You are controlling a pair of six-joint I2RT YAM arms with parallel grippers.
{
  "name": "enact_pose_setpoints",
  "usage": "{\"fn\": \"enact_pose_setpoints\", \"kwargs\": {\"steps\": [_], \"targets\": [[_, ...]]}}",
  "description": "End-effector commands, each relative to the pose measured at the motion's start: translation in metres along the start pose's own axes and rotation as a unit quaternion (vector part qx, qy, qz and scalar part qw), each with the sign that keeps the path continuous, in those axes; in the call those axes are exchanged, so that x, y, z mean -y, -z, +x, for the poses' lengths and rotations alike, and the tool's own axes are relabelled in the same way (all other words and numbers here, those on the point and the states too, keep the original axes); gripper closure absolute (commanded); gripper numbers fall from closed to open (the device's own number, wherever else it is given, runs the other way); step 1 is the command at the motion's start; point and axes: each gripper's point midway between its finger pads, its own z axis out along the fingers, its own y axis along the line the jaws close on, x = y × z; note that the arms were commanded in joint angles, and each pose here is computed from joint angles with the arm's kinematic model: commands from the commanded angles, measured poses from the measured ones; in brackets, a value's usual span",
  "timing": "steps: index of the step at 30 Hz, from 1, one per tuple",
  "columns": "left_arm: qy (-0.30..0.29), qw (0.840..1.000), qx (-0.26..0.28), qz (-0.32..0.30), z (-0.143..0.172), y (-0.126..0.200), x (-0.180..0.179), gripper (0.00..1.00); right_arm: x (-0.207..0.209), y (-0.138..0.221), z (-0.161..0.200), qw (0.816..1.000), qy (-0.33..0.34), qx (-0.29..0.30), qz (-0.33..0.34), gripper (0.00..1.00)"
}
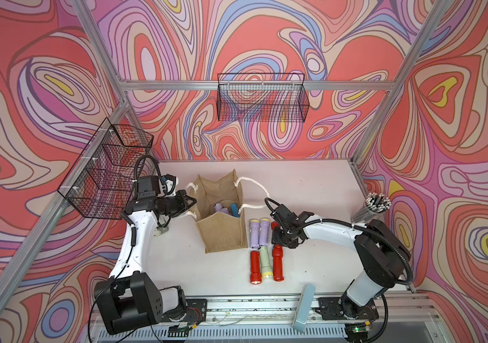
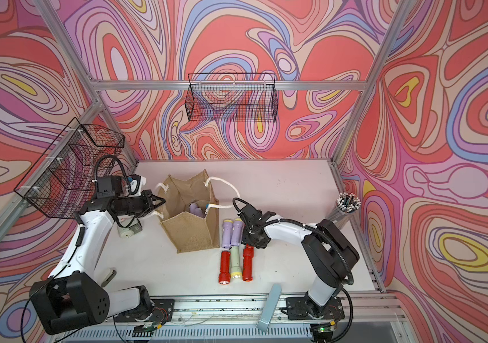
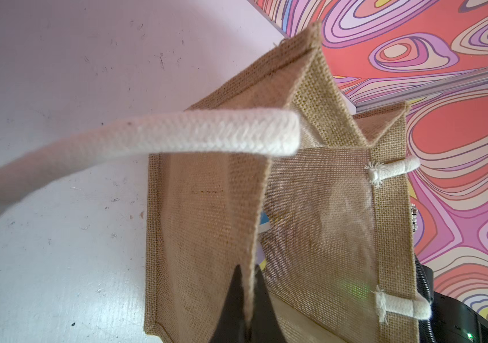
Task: Put the flashlights into the tote bags
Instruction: Pick up the flashlight from the center of the board.
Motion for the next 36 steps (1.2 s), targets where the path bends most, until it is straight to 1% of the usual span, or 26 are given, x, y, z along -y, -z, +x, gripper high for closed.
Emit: {"fn": "enact_pose_setpoints", "kwargs": {"steps": [1,5,8,10,14,18,21,26,32,36], "targets": [[-0.004,1.000,0.003,-0.008,0.003,0.006,0.000,1.00,0.009,-0.004,-0.006,0.999,0.002,0.011,0.039,0.43],[-0.002,1.000,0.002,-0.010,0.003,0.005,-0.002,1.00,0.014,-0.007,-0.013,0.998,0.014,0.020,0.064,0.45],[-0.002,1.000,0.002,-0.009,0.003,0.005,-0.001,1.00,0.015,-0.005,-0.018,0.996,0.026,0.025,0.077,0.50],[-0.002,1.000,0.002,-0.010,0.003,0.005,-0.001,1.00,0.021,-0.014,-0.013,0.995,0.029,0.012,0.092,0.53],[-0.002,1.000,0.003,-0.011,0.003,0.005,-0.002,1.00,0.027,-0.019,-0.007,0.994,0.035,0.000,0.104,0.54],[0.000,1.000,0.001,-0.011,0.002,0.004,-0.002,1.00,0.036,-0.023,0.003,0.993,0.032,-0.021,0.116,0.60],[-0.001,1.000,0.003,-0.012,0.002,0.005,-0.002,1.00,0.039,-0.021,0.007,0.992,0.029,-0.025,0.117,0.65],[-0.004,1.000,0.006,-0.012,0.001,0.006,-0.001,1.00,0.049,-0.009,0.006,0.990,0.029,-0.014,0.140,0.72],[-0.004,1.000,0.003,-0.006,0.003,0.006,0.001,1.00,0.053,0.019,-0.004,0.989,0.033,0.023,0.144,0.74],[-0.004,1.000,0.007,-0.004,0.001,0.007,0.002,1.00,0.071,0.038,-0.014,0.984,0.020,0.052,0.169,0.77]]}}
